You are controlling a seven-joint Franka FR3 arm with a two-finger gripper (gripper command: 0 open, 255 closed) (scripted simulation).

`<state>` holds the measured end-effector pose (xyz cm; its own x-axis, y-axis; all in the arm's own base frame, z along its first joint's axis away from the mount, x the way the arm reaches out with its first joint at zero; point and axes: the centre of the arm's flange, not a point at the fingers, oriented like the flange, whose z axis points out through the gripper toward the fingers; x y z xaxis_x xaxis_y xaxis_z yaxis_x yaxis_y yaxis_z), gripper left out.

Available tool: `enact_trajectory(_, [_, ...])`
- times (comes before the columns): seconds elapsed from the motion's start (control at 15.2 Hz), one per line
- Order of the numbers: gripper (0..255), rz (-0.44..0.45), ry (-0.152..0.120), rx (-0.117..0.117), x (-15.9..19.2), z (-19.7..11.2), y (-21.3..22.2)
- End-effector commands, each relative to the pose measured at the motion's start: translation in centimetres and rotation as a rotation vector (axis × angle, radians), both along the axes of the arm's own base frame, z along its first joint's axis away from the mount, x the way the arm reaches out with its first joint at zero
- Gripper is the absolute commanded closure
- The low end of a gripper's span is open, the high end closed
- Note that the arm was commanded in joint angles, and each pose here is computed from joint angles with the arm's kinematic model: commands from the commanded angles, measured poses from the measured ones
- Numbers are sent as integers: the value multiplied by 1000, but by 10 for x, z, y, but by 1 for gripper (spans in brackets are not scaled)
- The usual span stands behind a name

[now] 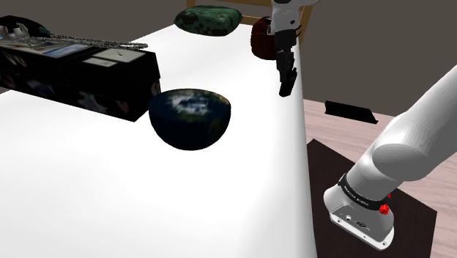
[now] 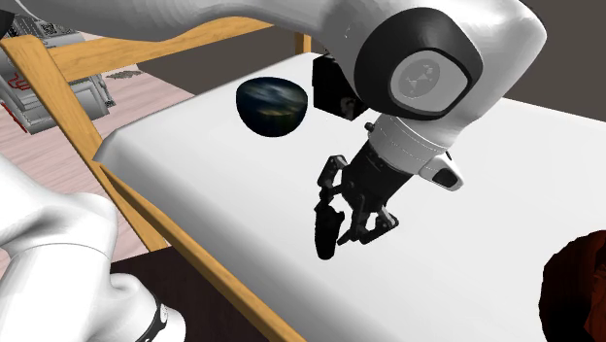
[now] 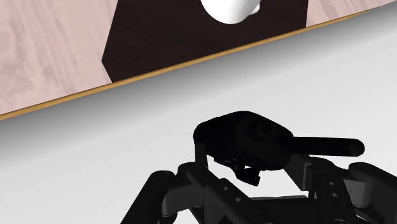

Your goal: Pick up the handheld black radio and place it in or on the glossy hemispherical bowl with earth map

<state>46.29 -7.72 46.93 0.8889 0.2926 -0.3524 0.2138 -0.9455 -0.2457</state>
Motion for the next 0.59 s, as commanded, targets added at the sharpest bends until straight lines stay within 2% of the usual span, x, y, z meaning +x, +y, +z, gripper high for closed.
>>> enact_trajectory(0.0, [255, 1, 1, 1, 0, -1, 1])
enact_trajectory(0.26, [255, 1, 1, 1, 0, -1, 1])
enact_trajectory(0.53, [255, 1, 1, 1, 0, 21, 1])
